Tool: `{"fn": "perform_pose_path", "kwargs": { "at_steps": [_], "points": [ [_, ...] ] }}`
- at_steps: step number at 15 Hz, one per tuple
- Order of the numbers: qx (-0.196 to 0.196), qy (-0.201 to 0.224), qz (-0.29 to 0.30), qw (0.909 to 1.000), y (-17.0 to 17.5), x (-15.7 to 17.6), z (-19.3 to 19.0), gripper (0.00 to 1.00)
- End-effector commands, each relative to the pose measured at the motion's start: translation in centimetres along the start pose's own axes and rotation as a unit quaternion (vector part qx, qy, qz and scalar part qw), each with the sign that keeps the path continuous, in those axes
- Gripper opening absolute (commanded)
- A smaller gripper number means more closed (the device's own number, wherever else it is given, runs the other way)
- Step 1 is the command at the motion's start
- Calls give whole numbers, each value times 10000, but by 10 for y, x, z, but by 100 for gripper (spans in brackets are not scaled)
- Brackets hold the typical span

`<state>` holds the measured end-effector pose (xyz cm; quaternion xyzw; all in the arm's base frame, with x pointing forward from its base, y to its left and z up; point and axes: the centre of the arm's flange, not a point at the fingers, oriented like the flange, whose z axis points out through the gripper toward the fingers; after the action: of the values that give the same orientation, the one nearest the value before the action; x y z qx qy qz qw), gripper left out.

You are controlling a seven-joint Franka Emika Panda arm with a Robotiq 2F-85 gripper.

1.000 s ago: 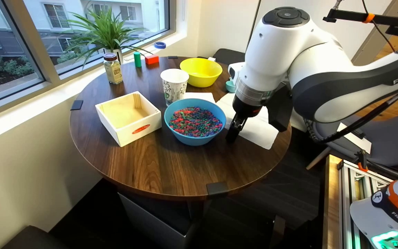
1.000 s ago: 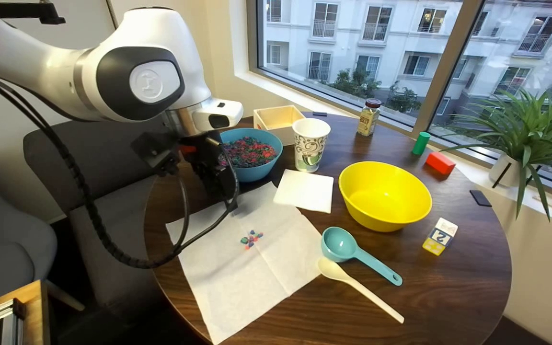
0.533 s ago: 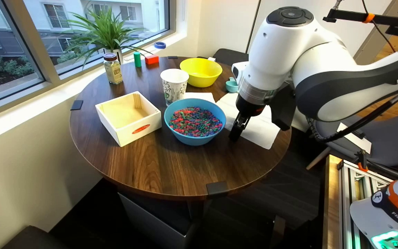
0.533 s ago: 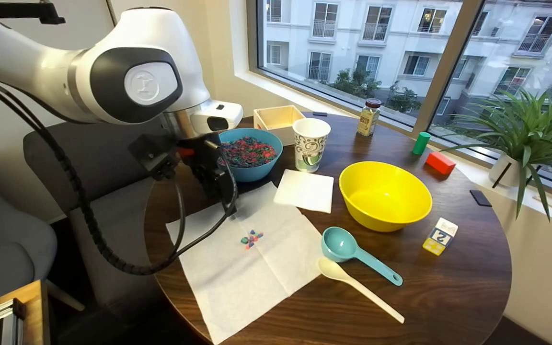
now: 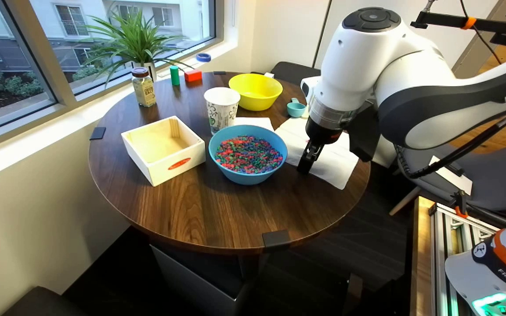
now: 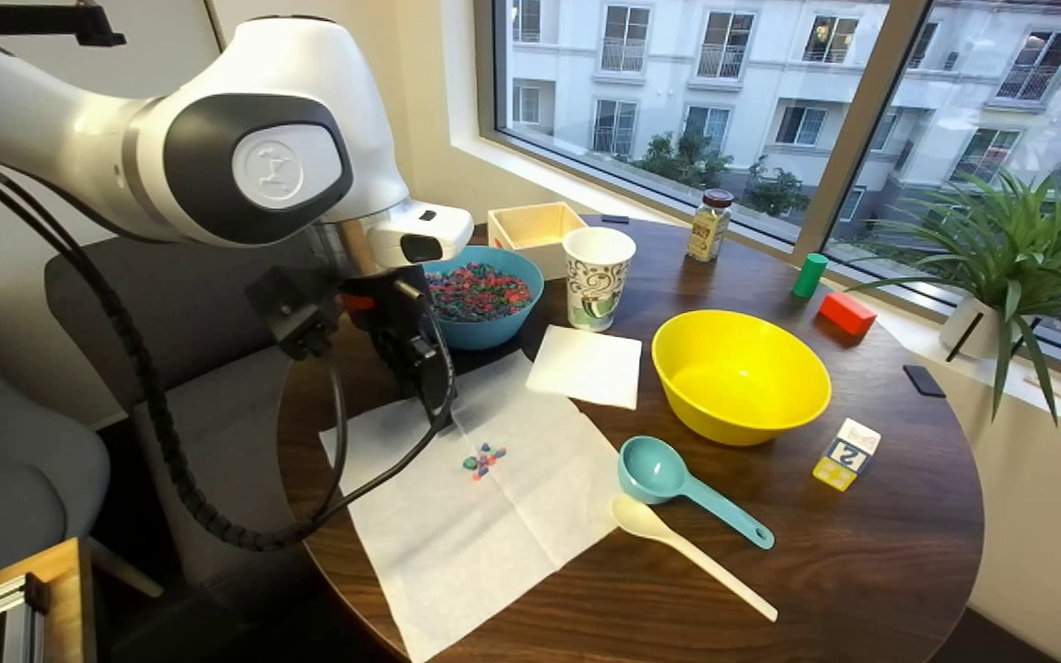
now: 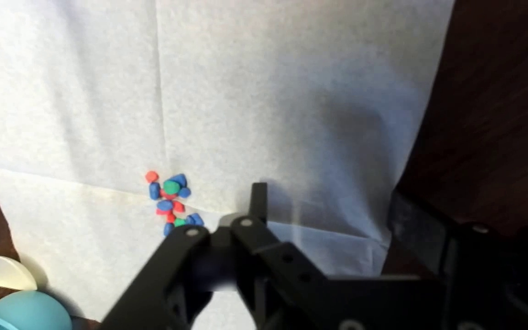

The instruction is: Put some of the contents of the blue bowl onto the napkin on the right and then fold the napkin

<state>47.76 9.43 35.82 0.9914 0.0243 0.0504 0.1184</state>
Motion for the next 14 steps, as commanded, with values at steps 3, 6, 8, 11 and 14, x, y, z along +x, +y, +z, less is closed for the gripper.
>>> {"fn": "perform_pose_path", "kwargs": {
  "at_steps": [3, 6, 8, 11, 14],
  "points": [
    [-68, -143, -54, 9999, 3, -8, 18, 22],
    [-79, -103, -21, 9999, 6, -6, 16, 1],
    [-76, -67, -2, 9999, 7, -5, 11, 0],
    [-115, 1, 17, 9999, 9, -7, 1, 1],
    [-54, 58, 93, 9999, 8, -7, -9, 1]
  ]
}}
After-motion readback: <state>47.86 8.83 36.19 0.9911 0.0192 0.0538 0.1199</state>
